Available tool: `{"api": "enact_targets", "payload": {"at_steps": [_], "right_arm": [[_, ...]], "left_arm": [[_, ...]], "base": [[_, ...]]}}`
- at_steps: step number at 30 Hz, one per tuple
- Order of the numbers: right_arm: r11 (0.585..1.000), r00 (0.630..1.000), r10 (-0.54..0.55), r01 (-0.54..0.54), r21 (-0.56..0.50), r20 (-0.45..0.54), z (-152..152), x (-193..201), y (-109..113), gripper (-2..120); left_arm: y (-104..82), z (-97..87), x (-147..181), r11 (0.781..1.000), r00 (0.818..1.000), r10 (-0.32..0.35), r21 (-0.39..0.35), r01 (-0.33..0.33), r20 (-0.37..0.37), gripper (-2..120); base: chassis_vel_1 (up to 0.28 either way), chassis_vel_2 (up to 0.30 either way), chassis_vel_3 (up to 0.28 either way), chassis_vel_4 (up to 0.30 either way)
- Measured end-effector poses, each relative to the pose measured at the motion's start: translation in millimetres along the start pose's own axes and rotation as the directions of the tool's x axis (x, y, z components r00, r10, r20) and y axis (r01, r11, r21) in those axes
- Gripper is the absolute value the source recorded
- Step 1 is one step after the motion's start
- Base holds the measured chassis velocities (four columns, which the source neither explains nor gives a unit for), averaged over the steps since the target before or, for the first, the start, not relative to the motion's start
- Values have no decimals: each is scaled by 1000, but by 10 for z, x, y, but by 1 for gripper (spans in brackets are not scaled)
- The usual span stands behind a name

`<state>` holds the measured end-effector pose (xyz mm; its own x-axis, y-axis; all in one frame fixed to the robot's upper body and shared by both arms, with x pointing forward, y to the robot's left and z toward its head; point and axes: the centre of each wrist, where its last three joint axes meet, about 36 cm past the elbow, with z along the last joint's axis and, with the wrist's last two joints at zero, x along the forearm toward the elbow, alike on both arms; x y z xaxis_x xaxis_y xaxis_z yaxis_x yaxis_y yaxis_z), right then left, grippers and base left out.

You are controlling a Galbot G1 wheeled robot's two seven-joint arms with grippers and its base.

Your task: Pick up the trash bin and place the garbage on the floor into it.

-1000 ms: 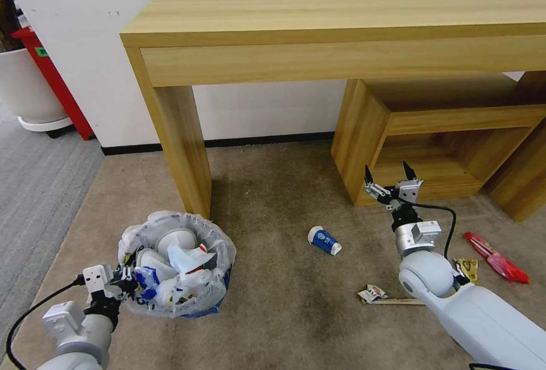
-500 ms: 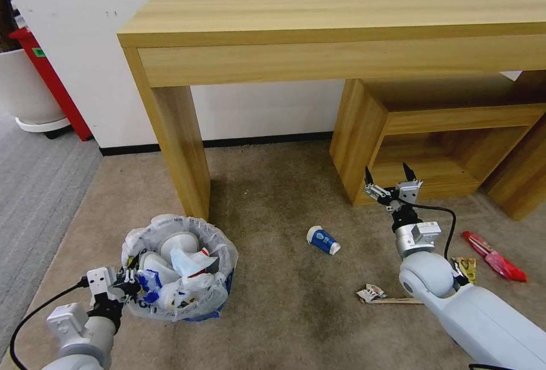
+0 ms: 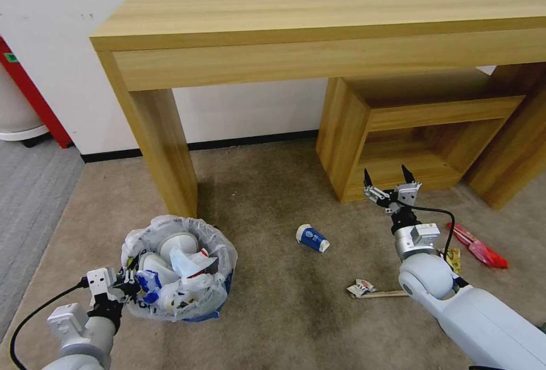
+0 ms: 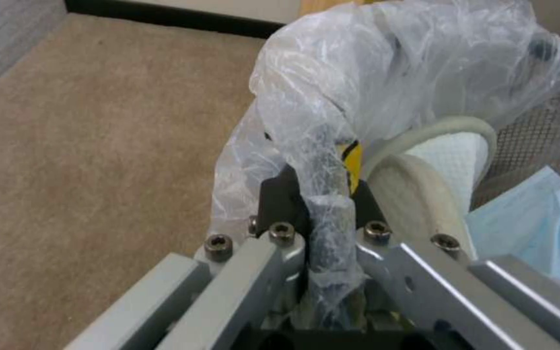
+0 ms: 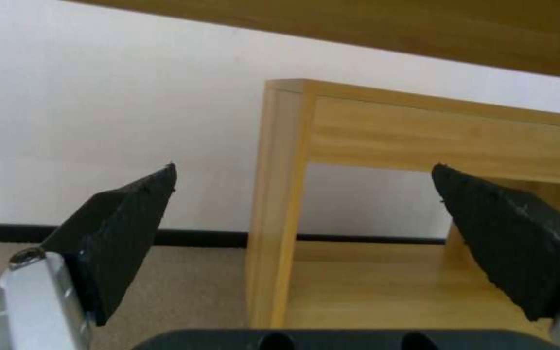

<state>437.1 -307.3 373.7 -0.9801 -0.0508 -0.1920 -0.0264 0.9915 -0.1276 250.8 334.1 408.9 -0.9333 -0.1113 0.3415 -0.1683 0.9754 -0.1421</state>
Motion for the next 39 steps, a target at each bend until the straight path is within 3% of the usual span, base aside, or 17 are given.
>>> {"api": "enact_targets", "payload": {"at_steps": [39], "right_arm": [[1000,1000,-6,6,3,-1,7,50,11,100]], "left_arm": [[-8,-12,1,1000,1000,3,-5,-3,4,3]], "base": [[-1,-2,-1,-3]]}}
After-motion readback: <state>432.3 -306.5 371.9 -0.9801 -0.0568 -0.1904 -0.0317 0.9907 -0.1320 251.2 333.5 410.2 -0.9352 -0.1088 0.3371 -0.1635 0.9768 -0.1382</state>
